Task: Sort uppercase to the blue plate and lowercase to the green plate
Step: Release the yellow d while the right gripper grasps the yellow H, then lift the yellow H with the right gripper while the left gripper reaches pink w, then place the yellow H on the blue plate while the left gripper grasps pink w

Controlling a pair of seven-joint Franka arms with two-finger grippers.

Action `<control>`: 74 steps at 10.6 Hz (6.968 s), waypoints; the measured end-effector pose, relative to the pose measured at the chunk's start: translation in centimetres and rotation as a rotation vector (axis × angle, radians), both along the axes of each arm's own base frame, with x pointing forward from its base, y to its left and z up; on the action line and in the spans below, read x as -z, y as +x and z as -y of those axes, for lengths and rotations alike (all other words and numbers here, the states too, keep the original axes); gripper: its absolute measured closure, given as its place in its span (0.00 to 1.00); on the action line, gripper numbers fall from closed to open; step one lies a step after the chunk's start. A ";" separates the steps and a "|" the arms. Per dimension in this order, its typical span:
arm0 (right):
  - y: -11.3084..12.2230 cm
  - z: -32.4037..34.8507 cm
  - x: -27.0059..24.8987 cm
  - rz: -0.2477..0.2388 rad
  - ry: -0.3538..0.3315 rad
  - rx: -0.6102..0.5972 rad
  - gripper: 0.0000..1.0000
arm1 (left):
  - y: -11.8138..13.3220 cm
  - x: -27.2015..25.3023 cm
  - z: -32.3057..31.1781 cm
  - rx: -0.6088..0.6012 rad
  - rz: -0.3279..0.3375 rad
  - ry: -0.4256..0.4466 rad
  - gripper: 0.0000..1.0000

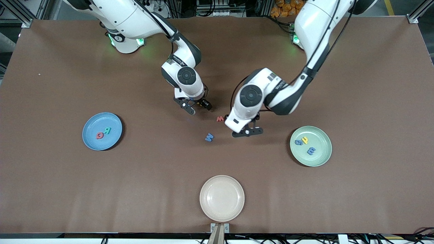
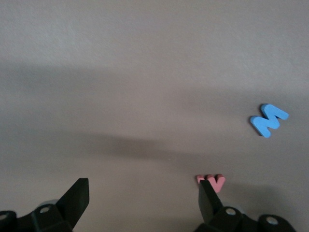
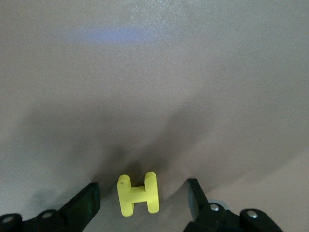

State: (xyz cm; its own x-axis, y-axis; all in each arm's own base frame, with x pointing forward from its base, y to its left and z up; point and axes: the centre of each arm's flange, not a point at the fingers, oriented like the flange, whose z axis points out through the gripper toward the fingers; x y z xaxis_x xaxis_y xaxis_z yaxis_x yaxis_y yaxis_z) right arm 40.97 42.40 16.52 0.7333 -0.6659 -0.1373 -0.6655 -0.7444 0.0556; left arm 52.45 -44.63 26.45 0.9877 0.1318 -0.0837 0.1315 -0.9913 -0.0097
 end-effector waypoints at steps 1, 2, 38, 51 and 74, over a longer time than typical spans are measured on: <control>0.0 0.0 0.0 -0.002 -0.003 -0.003 0.21 | -0.5 0.4 0.4 0.001 0.009 0.004 0.00; -0.1 0.0 -0.1 -0.006 -0.007 -0.013 0.21 | -0.7 0.9 0.5 0.002 0.014 -0.004 0.00; 7.5 11.5 -2.6 -0.086 -0.027 -0.321 0.67 | -7.2 9.5 5.8 0.012 0.118 -0.104 0.04; 17.8 39.2 -7.5 -0.183 0.002 -0.804 0.67 | -7.5 9.3 6.5 0.038 0.135 -0.108 0.19; 19.3 29.3 -10.4 -0.189 0.089 -0.572 0.18 | -6.9 8.9 6.4 0.090 0.173 -0.093 0.62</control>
State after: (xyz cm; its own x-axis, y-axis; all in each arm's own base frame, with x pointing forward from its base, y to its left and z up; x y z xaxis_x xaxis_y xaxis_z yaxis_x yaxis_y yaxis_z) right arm 60.24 13.10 26.95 0.9288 -0.1530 -0.3374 -0.1430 -0.9882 0.0547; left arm 45.51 -51.02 17.56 0.9959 0.0421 0.0802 0.0342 -0.9947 0.0971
